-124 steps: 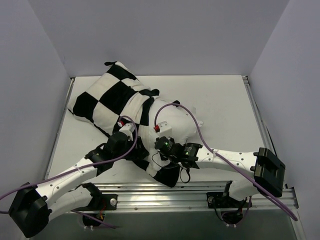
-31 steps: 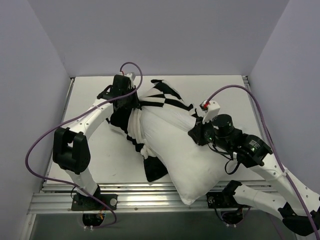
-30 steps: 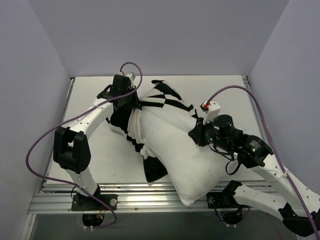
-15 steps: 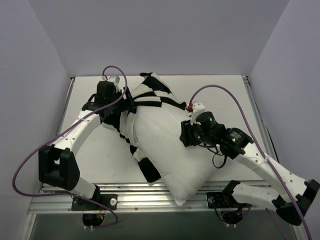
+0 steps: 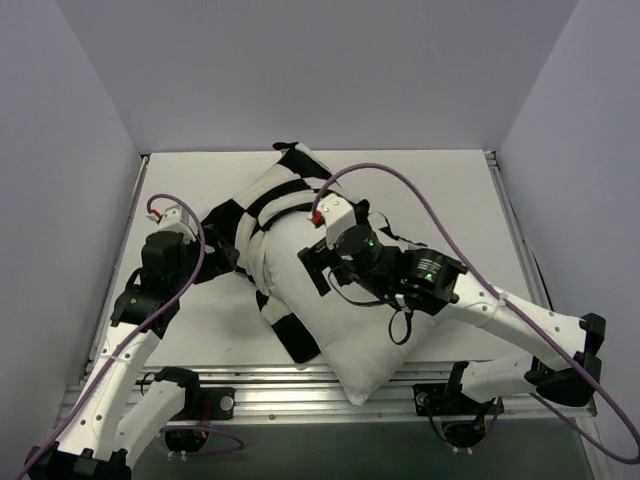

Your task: Remove the pillowcase from the pillow

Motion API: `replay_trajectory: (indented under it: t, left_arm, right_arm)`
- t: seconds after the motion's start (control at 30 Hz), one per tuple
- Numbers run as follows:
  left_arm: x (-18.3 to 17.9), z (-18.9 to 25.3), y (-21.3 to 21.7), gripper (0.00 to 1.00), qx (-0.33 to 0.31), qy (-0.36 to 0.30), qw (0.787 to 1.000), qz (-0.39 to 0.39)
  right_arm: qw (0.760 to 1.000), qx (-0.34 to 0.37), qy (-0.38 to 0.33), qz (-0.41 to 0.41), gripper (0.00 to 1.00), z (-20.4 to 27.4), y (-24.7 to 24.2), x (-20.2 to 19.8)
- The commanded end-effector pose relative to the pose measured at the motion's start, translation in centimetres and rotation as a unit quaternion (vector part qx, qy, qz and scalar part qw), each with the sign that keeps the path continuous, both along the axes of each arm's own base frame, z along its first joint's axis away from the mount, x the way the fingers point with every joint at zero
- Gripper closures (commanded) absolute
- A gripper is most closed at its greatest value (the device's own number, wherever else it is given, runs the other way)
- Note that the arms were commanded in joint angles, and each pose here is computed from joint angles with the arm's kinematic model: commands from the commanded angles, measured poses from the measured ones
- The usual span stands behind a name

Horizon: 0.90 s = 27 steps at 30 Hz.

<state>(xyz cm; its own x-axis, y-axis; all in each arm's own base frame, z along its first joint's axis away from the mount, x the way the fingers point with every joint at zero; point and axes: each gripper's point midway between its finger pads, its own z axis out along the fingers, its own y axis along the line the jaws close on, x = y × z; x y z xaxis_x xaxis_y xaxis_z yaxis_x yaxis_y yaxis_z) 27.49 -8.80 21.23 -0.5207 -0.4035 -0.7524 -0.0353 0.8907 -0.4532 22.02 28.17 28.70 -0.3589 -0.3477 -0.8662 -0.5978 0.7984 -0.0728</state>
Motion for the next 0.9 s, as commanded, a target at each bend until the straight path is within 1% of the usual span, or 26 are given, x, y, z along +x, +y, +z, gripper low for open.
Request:
replay_trajectory:
  t: [0.0, 0.1, 0.13, 0.2, 0.23, 0.3, 0.33, 0.43, 0.47, 0.53, 0.6, 0.63, 0.67, 0.7, 0.73, 0.77, 0.8, 0.83, 0.87]
  left_arm:
    - [-2.0, -2.9, 1.3, 0.04, 0.019, 0.043, 0.999, 0.015]
    - [-2.2, -3.3, 1.3, 0.03, 0.012, 0.05, 0.999, 0.015]
    - [-2.3, -3.4, 1.3, 0.03, 0.012, 0.052, 0.998, 0.016]
    - [-2.2, -3.3, 1.4, 0.03, 0.013, 0.053, 0.998, 0.019]
    - [-2.2, -3.4, 1.4, 0.03, 0.014, 0.056, 0.998, 0.019]
    - [-2.3, -3.4, 1.5, 0.03, 0.014, 0.055, 0.998, 0.02]
    - [-2.4, -3.4, 1.5, 0.03, 0.014, 0.055, 0.998, 0.02]
    - [-2.6, -3.3, 1.6, 0.03, 0.014, 0.051, 0.998, 0.023]
    - [-2.6, -3.3, 1.6, 0.03, 0.014, 0.05, 0.998, 0.023]
    - [-2.5, -3.4, 1.5, 0.03, 0.013, 0.053, 0.998, 0.022]
    - [-2.4, -3.7, 1.3, 0.03, 0.011, 0.054, 0.998, 0.018]
    - [-2.5, -3.7, 0.8, 0.03, 0.002, 0.056, 0.998, 0.005]
    - [-2.4, -3.9, 0.5, 0.03, -0.002, 0.056, 0.998, -0.001]
    - [-2.4, -3.9, 0.3, 0.03, -0.005, 0.055, 0.998, -0.007]
    - [-2.3, -3.9, -0.4, 0.03, -0.016, 0.05, 0.998, -0.022]
    - [-2.1, -3.8, -0.9, 0.03, -0.023, 0.046, 0.998, -0.033]
    - [-2.1, -3.7, -1.4, 0.03, -0.032, 0.045, 0.997, -0.045]
    - [-1.7, -3.7, -2.0, 0.03, -0.041, 0.037, 0.997, -0.056]
    - [-1.7, -3.4, -3.0, 0.03, -0.061, 0.032, 0.995, -0.078]
  right_arm:
    - [0.996, -0.081, -0.023, 0.014, 0.09, -3.2, 2.7, 0.2]
    - [0.995, -0.092, -0.022, 0.032, 0.06, -4.4, 5.3, -0.7]
    - [0.993, -0.115, -0.017, 0.031, 0.05, -6.1, 6.1, -0.7]
    - [0.99, -0.136, -0.018, 0.015, 0.01, -7.5, 6.6, -0.6]
    - [0.986, -0.164, -0.022, 0.001, 0.0, -9.2, 6.8, -0.1]
    - [0.981, -0.193, -0.027, -0.019, 0.0, -11.0, 6.5, 0.6]
    - [0.973, -0.227, -0.038, -0.038, 0.0, -12.7, 6.0, 1.2]
    - [0.958, -0.277, -0.041, -0.059, 0.0, -16.1, 5.1, 2.3]
    - [0.952, -0.294, -0.039, -0.072, 0.0, -17.2, 4.0, 2.9]
    - [0.948, -0.303, -0.032, -0.095, 0.0, -19.1, 3.1, 3.9]
    - [0.945, -0.304, -0.015, -0.119, 0.14, -20.3, 1.6, 5.1]
    - [0.949, -0.289, -0.008, -0.124, 0.38, -20.3, 1.5, 5.5]
    - [0.952, -0.279, 0.0, -0.124, 0.59, -20.2, 1.4, 5.7]
    - [0.957, -0.265, 0.021, -0.116, 0.79, -20.7, 1.3, 5.7]
    - [0.967, -0.23, 0.024, -0.11, 0.95, -19.7, 2.0, 5.8]
    - [0.971, -0.215, 0.031, -0.098, 1.0, -19.3, 2.3, 5.7]
    - [0.977, -0.195, 0.054, -0.069, 1.0, -19.5, 3.1, 5.0]
    - [0.983, -0.166, 0.054, -0.058, 1.0, -18.3, 3.8, 5.0]
    - [0.986, -0.15, 0.06, -0.048, 1.0, -17.8, 4.2, 4.9]
